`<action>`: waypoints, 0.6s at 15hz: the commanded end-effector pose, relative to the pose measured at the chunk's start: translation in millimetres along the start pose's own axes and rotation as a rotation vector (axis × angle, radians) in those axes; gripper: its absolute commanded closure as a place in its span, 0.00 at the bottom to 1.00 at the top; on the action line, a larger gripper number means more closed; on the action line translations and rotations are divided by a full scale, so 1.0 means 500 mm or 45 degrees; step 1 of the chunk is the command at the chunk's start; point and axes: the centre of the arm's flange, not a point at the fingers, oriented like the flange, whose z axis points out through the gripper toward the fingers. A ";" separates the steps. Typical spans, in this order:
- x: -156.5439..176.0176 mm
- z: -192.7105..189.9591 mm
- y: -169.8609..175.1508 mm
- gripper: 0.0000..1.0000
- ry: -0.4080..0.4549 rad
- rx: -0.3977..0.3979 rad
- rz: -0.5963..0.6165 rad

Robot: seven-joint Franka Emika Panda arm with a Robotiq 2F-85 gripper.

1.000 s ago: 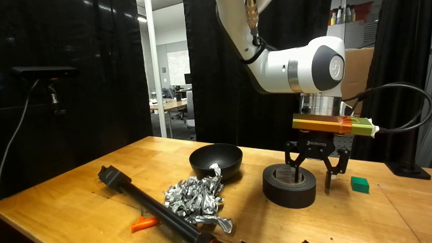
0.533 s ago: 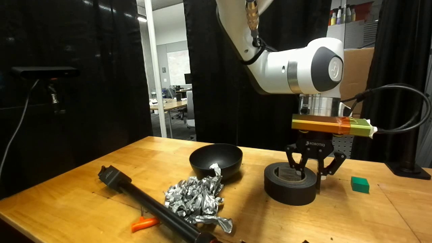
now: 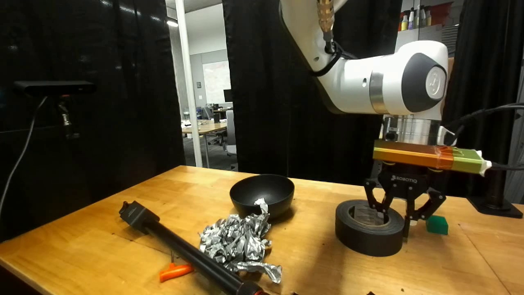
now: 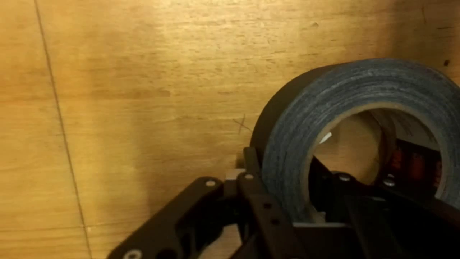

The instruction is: Move the masking tape to the right.

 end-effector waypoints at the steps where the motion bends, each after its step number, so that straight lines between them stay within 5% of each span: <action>1: -0.020 -0.005 0.074 0.92 0.032 0.036 0.107; 9: -0.112 -0.003 0.204 0.92 0.033 0.044 0.300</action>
